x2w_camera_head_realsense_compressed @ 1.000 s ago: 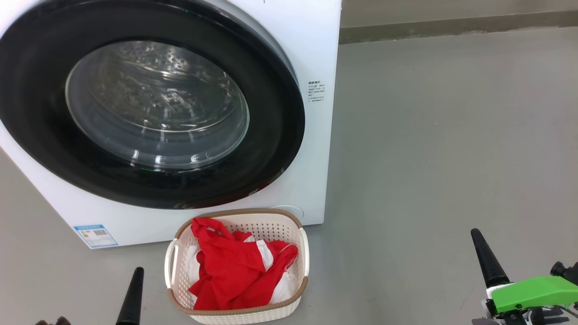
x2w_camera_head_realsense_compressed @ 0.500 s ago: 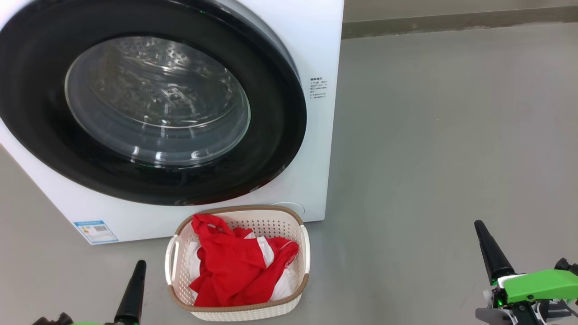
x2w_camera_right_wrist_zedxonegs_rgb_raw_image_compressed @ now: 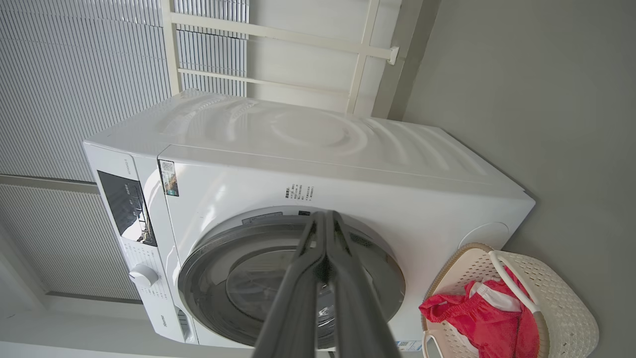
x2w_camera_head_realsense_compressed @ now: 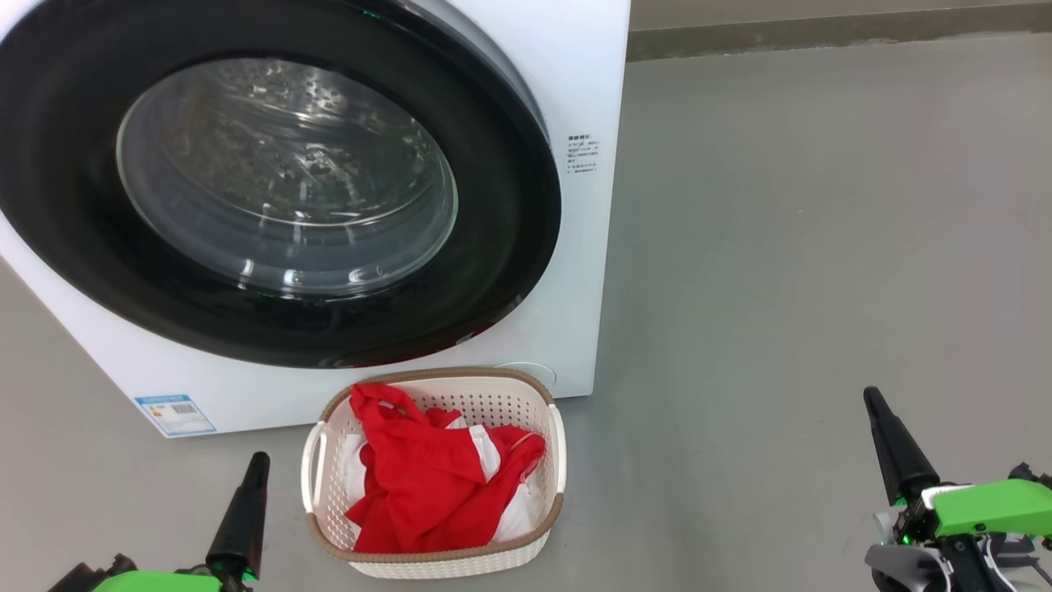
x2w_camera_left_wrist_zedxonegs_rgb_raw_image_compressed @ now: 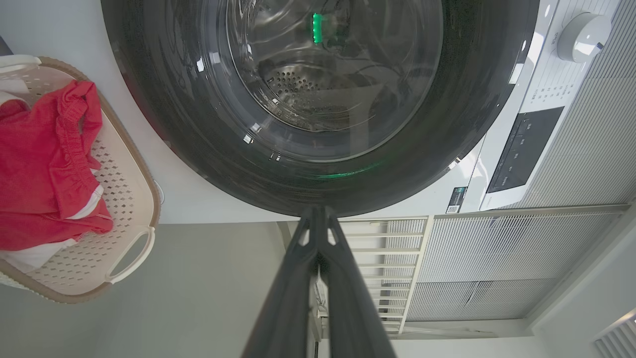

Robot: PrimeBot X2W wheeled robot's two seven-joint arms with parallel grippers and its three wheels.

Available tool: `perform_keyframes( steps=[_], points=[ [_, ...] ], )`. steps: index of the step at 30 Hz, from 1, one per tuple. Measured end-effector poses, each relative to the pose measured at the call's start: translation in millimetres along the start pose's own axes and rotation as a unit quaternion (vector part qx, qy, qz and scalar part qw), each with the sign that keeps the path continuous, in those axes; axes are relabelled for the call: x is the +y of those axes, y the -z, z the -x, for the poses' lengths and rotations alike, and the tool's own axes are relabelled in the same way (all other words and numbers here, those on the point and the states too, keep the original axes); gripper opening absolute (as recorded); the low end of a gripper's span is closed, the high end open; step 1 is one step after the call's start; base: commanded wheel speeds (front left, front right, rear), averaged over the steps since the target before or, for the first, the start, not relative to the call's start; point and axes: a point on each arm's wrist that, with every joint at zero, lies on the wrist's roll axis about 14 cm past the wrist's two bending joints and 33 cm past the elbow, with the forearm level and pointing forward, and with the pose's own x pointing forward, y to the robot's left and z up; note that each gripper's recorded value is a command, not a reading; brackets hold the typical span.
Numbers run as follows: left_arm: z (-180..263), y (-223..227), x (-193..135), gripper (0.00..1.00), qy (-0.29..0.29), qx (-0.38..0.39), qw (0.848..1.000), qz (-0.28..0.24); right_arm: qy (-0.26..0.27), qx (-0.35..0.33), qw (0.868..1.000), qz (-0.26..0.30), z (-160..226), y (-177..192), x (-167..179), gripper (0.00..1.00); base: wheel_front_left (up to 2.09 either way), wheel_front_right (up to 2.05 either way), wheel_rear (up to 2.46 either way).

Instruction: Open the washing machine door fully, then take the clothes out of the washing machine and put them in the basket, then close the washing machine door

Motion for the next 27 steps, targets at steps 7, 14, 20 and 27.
perform_keyframes(
  steps=[7, 14, 20, 27],
  points=[
    [-0.3, 0.4, -0.5, 0.00, 0.001, 0.001, 1.000, 0.004, -0.006, -0.002, 1.000, -0.013, -2.1, -0.4, 3.5, 0.00, 0.00, 0.00, 0.00],
    [-0.3, 0.3, -0.5, 0.00, 0.001, 0.001, 1.000, 0.005, -0.006, -0.003, 1.000, -0.013, -2.1, -0.7, 3.5, 0.00, 0.00, 0.00, 0.00],
    [-0.3, 0.3, -0.5, 0.00, 0.001, 0.001, 1.000, 0.005, -0.006, -0.003, 1.000, -0.013, -2.1, -0.7, 3.5, 0.00, 0.00, 0.00, 0.00],
    [-0.3, 0.4, -0.5, 0.00, 0.001, 0.001, 1.000, 0.005, -0.006, -0.003, 1.000, -0.013, -2.1, -0.8, 3.5, 0.00, 0.00, 0.00, 0.00]
  ],
)
